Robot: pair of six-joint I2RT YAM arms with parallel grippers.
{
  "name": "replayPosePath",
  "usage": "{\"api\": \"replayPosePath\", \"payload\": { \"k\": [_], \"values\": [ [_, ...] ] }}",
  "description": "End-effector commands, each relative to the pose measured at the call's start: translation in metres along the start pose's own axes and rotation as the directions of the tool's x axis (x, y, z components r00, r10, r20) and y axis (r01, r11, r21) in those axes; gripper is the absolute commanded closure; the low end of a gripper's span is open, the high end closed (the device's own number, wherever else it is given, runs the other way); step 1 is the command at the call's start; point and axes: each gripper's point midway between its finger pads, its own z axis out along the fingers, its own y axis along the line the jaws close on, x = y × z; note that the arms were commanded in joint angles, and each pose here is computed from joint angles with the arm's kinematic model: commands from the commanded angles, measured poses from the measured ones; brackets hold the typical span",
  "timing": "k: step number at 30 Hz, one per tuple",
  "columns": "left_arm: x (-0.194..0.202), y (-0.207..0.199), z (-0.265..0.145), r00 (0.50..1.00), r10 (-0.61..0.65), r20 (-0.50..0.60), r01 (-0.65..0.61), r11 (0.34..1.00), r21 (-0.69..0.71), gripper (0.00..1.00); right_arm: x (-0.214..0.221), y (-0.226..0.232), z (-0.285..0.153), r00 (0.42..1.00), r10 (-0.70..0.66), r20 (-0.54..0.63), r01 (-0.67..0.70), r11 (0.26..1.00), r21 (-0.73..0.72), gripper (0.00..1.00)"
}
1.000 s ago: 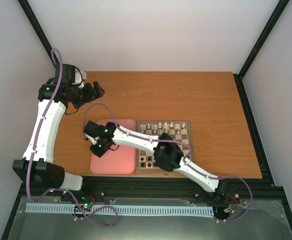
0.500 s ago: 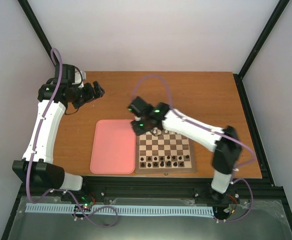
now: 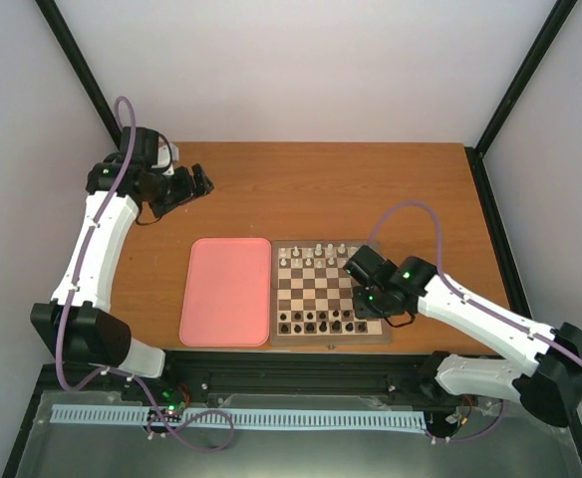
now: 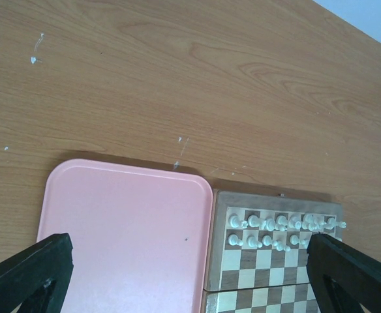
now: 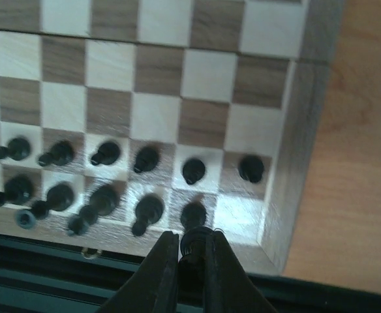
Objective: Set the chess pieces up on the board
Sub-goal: Place the chess piece on the chessboard.
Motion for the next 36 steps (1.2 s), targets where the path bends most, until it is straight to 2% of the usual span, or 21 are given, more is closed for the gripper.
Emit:
{"api": "replayPosePath", "payload": {
  "k": [1, 10, 25, 36],
  "values": [
    [-0.006, -0.006, 0.005, 1.000, 0.019, 0.012, -0.020, 1.000, 0.008, 0.00, 0.023, -0.021, 0.007, 0.989, 0.149, -0.026, -0.148, 0.988, 0.035, 0.97],
    [-0.005, -0.005, 0.009, 1.000, 0.025, 0.001, -0.025, 1.000, -0.001, 0.00, 0.044, -0.031, 0.037, 0.977, 0.202, -0.073, -0.201, 0.979, 0.030, 0.97],
    [-0.005, -0.003, 0.011, 1.000, 0.026, 0.000, -0.026, 1.000, -0.012, 0.00, 0.034, -0.035, 0.050, 0.976, 0.206, -0.069, -0.206, 0.978, 0.013, 0.97],
    [-0.005, -0.001, 0.013, 1.000, 0.028, -0.004, -0.028, 0.999, -0.016, 0.00, 0.036, -0.042, 0.058, 0.976, 0.198, -0.091, -0.192, 0.979, 0.064, 0.94]
  ]
}}
